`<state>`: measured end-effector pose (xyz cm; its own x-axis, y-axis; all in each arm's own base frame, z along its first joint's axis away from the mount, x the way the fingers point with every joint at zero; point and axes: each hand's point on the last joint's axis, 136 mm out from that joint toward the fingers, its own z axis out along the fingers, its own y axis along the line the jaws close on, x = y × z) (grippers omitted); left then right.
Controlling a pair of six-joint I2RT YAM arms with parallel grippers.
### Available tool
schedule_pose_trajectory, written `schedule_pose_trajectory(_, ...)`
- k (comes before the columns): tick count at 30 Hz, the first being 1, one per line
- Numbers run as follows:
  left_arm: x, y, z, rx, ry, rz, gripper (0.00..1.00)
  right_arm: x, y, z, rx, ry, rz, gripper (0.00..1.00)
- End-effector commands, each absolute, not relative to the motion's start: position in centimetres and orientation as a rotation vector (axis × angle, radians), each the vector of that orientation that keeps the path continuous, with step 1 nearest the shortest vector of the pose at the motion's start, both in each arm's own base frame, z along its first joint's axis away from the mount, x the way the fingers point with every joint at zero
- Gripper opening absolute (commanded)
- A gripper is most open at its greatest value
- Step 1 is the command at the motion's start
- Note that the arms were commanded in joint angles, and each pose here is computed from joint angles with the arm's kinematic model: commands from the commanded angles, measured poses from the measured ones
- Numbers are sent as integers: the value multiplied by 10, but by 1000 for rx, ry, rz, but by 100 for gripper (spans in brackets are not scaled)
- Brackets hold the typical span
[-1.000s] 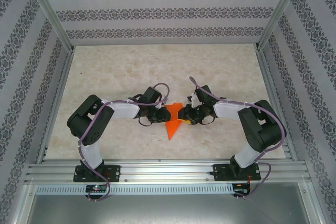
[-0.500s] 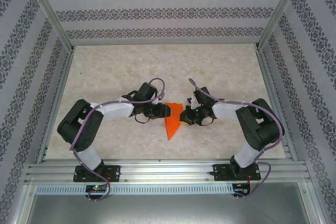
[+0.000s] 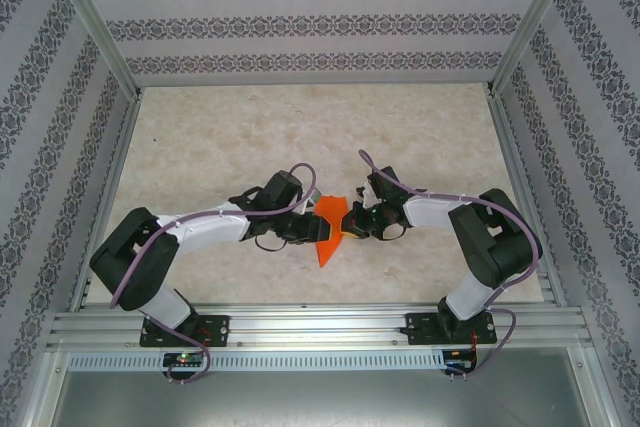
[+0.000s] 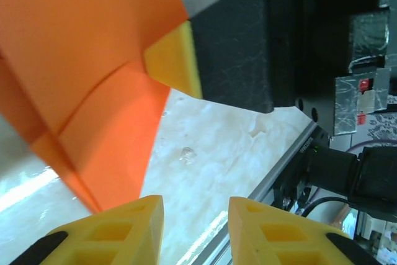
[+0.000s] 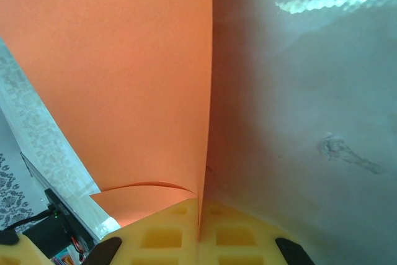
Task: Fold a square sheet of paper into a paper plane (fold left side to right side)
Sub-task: Fold the wing for the fifth time at the center of the table.
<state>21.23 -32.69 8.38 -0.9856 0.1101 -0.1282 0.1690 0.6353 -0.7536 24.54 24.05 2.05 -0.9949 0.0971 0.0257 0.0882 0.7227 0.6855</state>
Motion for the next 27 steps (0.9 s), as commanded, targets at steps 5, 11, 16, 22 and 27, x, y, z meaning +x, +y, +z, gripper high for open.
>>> schedule_pose_trajectory(5, 219, -342, 67, 205, 2799, -1308, 31, 248, 244, 25, 132, 2877, 1150, 5)
schedule_pose_trajectory(11, 224, -329, 38, 141, 2877, -1150, 26, 248, 244, 27, 124, 2872, 1146, 5)
schedule_pose_trajectory(16, 223, -319, 17, 95, 2930, -1062, 24, 248, 243, 33, 108, 2858, 1140, 7)
schedule_pose_trajectory(22, 222, -312, 10, 63, 2941, -1037, 22, 248, 242, 33, 108, 2859, 1130, 7)
schedule_pose_trajectory(27, 222, -311, 16, 74, 2920, -1055, 23, 249, 241, 32, 114, 2862, 1122, 6)
